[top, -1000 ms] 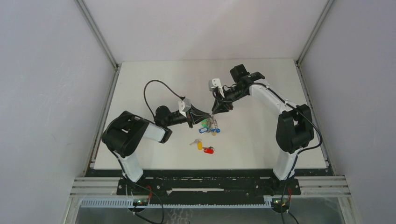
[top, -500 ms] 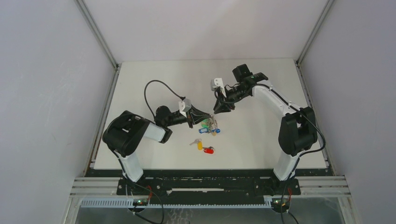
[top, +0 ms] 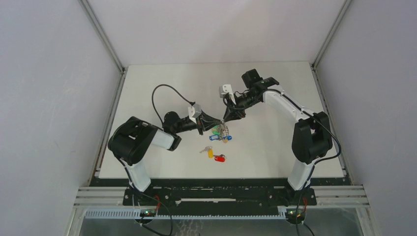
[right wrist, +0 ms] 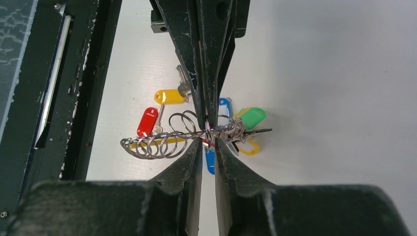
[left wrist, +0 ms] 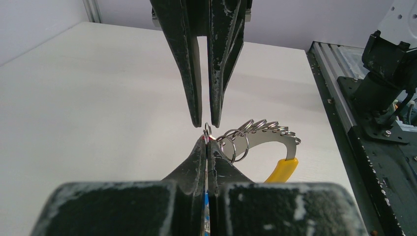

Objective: Put the keys on the keyring

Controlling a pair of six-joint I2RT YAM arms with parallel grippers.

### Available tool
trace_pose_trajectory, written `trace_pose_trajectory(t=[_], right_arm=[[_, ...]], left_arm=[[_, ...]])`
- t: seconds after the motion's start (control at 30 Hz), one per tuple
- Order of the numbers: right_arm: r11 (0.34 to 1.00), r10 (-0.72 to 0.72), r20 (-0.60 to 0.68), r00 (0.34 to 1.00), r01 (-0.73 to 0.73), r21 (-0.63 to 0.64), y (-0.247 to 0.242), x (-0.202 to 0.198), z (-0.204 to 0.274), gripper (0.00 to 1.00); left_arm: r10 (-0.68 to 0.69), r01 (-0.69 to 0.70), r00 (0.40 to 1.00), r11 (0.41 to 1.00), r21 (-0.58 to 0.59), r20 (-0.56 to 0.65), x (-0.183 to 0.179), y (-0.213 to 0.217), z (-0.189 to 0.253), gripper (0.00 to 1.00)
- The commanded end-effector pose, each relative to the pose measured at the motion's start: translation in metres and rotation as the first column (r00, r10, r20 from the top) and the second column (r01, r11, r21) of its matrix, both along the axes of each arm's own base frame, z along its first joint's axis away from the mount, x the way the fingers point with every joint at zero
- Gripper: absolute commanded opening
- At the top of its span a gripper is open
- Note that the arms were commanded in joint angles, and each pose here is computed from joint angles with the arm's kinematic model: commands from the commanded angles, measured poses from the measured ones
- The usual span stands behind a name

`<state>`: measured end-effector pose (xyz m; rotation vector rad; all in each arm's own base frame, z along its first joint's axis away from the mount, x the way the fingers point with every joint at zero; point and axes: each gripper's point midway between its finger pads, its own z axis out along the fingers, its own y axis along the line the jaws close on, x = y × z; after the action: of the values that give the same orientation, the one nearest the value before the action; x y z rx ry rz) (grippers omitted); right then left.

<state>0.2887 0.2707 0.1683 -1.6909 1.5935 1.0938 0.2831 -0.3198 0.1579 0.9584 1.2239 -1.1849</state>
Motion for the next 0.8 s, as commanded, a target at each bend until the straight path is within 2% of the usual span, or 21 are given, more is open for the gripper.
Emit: trace_pose_trajectory(t=[0.0,0.13,0.23,0.77], right_arm=[[1.000,0.016,0.008,1.000,-0.016,0.017,0.005,0.001,0.008,0.13],[1.000,0.018,-0.003,1.000,-0.018,0.009,0.005,0.001,0.006,0.09],[1.000,0.018,-0.003,1.000,-0.018,0.006,0.004,0.001,0.005,0.00],[0.994,-0.103,-0.051,0.993,0.100,-0.048,-0.011,0.011,-0.017,0.00]], left_arm=[[0.009,-0.004,0.996,0.998,-0.056,0.089,0.004,-0.002,0.029,0.00],[0.010,-0.004,0.996,0.998,-0.058,0.089,0.004,-0.002,0.030,0.00],[0.010,-0.005,0.996,0.998,-0.060,0.091,0.004,-0.002,0.031,0.00],[0.091,-0.082,0.991,0.992,-0.091,0.100,0.012,0.005,0.043,0.00]])
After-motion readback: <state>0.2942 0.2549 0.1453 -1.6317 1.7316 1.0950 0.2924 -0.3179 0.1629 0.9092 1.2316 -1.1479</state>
